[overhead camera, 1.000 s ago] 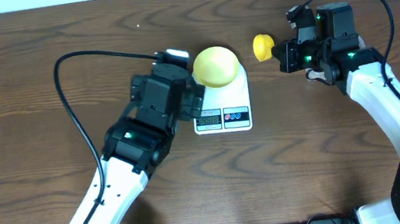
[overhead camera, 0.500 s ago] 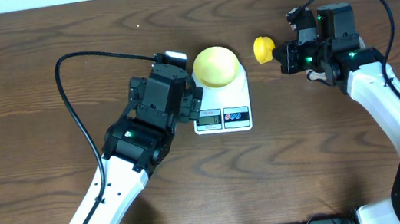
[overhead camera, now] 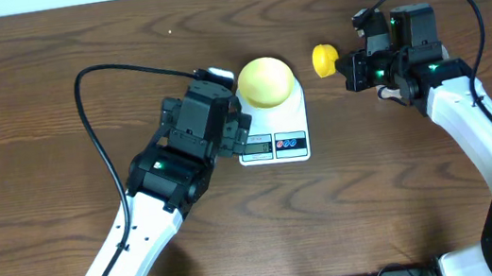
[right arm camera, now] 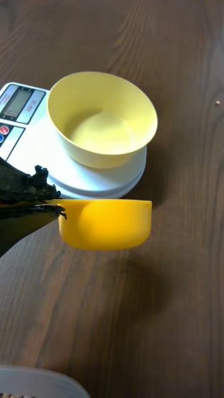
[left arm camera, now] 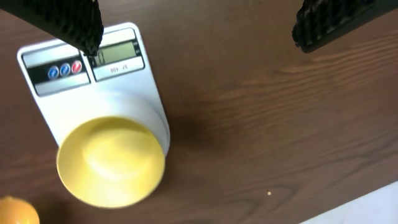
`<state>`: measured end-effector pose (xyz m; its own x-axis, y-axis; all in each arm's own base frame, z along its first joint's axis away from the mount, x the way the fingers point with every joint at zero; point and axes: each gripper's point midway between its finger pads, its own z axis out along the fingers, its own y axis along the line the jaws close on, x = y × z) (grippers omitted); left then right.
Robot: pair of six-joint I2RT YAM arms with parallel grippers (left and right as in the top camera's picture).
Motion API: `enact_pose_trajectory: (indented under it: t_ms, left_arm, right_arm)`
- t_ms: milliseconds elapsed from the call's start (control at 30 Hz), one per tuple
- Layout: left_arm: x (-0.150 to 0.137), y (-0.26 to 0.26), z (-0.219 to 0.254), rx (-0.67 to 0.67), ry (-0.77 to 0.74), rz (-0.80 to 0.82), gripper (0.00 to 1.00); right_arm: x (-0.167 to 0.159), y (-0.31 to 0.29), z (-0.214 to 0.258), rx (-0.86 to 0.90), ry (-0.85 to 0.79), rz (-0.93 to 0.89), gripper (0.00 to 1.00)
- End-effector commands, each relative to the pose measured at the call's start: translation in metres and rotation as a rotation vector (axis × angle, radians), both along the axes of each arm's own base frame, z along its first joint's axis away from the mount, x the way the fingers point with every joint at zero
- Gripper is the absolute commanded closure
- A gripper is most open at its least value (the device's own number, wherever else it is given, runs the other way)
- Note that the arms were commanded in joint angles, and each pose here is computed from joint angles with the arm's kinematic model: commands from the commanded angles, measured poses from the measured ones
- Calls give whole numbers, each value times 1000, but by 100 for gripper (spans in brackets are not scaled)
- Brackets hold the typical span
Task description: Scoop item into bowl and weigh 50g on scale
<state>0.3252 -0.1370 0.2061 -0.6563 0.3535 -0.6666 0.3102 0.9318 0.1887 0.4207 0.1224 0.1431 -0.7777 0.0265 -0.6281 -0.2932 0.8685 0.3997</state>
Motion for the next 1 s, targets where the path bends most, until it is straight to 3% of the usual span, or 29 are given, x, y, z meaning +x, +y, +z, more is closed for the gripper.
enact_pose_trajectory:
  t_ms: [0,300,500,967]
  left_arm:
    - [-11,-3,1,42,13,-112,1]
    - [-46,16,9,-75,79,-357,0]
    - [-46,37,-2,-176,108,-364,1]
    - [-45,41,-12,-138,123,-407,1]
  right_arm:
    - [6,-5,6,-17,-25,-9,99]
    - [7,-5,6,-19,-29,-11,99]
    - [6,-5,5,-17,-24,-13,99]
    - [4,-5,4,-18,-12,-13,99]
